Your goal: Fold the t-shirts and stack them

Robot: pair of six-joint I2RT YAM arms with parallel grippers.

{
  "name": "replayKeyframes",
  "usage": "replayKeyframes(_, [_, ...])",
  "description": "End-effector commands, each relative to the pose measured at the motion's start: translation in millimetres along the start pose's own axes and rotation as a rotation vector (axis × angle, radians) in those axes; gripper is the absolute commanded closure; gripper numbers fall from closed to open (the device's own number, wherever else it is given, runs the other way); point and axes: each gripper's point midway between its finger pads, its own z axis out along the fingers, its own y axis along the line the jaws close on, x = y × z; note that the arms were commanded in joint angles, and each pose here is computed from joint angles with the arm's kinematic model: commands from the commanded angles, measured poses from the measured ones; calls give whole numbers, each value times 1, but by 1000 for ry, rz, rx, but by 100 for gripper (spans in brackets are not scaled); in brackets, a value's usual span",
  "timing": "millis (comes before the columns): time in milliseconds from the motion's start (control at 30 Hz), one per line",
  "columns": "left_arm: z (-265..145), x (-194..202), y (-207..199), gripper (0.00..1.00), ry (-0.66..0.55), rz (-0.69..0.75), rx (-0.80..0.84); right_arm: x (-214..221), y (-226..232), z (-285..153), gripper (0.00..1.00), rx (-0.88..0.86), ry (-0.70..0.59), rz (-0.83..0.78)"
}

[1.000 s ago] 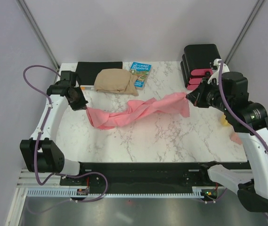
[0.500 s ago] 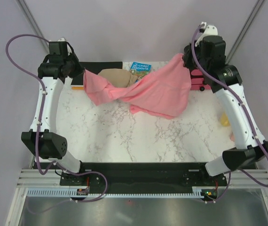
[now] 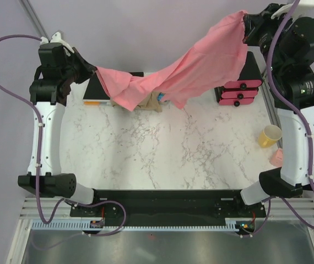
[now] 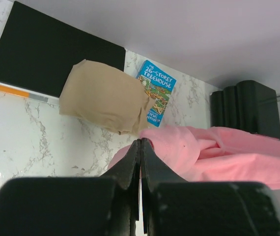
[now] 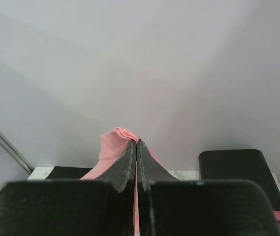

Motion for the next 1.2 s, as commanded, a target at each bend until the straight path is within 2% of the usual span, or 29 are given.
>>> replayKeyframes(0, [-32,-10,-14,98,-70,-16,60,-8,4,-25,100,-35,-9,7])
replayKeyframes(133, [-42,17,0,98,-18,-12,39,25,5,-48,100,-62,108,34])
replayKeyframes(167, [-37,36,10,98,27,-19,19,47,3,-52,100,-57,173,50])
replayKeyframes(233, [-38,57,16,98,79,-24,24,54,3,-70,100,-67,199,71])
replayKeyframes(267, [-37,81,27,98,134,-33,11,66,2,-78,100,-58,244,102])
replayKeyframes(433, [-37,162,60,98,332,-85,-29,153,11,-126,100,-127,514,212])
replayKeyframes(467, [-38,185,73,98,382,-97,-59,190,6,-137,100,-108,612,234])
replayKeyframes(567, [-48,215,90,98,443,-103,-94,224,9,-179,100,-122,722,316])
replayKeyframes(733, [-52,251,114,98,546,-121,-185,267,4,-213,100,-86,882,362])
replayKeyframes(867, [-48,266,125,98,611,-139,-235,299,-1,-229,100,-40,1018,382])
replayKeyframes(1000, [-44,273,132,98,637,-153,-274,314,-2,-239,100,-29,1093,391])
replayKeyframes(1067, [-43,277,136,98,655,-156,-292,323,-5,-246,82,-10,1142,386])
replayKeyframes(1100, [-45,279,139,98,660,-153,-311,324,-6,-248,82,-8,1151,382])
replayKeyframes(1133, [-45,279,141,98,659,-153,-323,327,-7,-250,87,2,1170,377])
replayKeyframes(1167, [-45,278,143,98,656,-152,-335,327,-9,-251,86,8,1177,371])
